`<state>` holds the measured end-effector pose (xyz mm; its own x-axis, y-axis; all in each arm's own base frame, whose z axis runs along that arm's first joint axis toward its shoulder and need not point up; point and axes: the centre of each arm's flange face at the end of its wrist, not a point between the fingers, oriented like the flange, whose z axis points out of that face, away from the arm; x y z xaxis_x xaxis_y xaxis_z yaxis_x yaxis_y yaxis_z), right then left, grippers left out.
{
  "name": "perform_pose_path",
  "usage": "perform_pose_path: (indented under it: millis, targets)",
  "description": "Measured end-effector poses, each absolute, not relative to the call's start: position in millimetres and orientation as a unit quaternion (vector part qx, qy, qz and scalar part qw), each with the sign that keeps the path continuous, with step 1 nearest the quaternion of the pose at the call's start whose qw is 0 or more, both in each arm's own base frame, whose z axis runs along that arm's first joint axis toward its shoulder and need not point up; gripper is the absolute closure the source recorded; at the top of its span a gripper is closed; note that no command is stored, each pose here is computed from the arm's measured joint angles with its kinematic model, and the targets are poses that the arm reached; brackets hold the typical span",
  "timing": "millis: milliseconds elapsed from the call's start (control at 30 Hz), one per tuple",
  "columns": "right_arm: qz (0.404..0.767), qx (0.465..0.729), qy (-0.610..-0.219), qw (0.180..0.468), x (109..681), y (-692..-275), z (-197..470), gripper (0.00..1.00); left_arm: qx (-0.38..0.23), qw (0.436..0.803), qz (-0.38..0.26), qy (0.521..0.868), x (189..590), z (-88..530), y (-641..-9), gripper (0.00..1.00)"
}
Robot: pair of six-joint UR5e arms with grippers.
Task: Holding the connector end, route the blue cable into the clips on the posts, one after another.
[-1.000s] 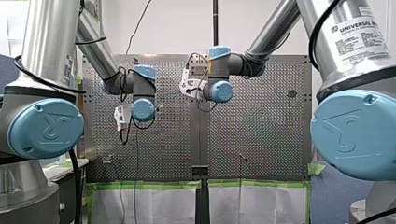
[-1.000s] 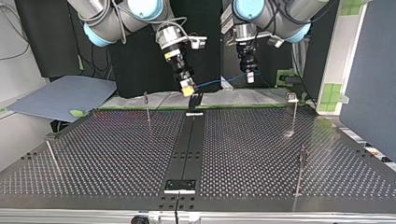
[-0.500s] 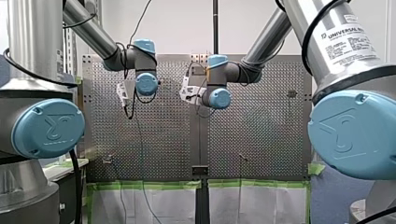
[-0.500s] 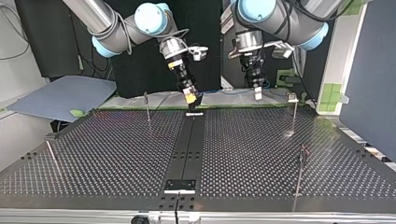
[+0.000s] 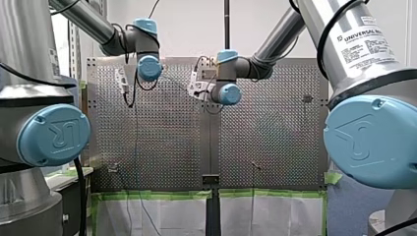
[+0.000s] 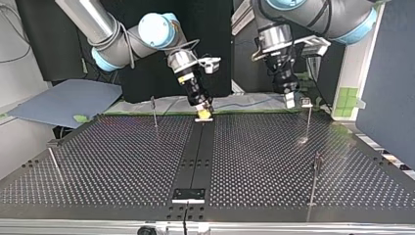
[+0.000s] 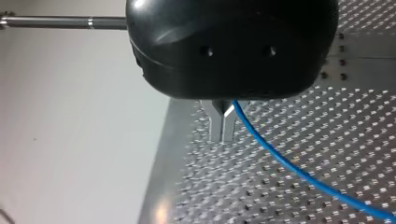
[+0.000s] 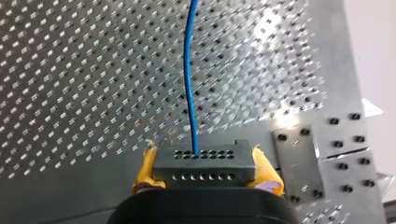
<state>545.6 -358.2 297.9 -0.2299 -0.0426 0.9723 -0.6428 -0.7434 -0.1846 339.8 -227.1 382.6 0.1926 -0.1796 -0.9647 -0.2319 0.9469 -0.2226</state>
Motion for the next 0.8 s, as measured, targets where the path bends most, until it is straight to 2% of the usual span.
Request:
perform_pose_path:
  millis: [367,667,800]
  targets:
    - [0.744,0.578,-0.271,0.196,564.2,-365.3,340.6,1.00,-0.170,0.762,0.021,0.625,331.6,422.6,-208.0,1.00]
    - [0.766,0.564,-0.245,0.189,579.0,-370.2,380.5,1.00,-0.167,0.754,0.025,0.635,356.9,419.8,-204.9,1.00]
    - [0.772,0.559,-0.237,0.186,584.1,-369.0,391.7,1.00,-0.176,0.759,0.023,0.627,365.1,430.5,-200.6,1.00]
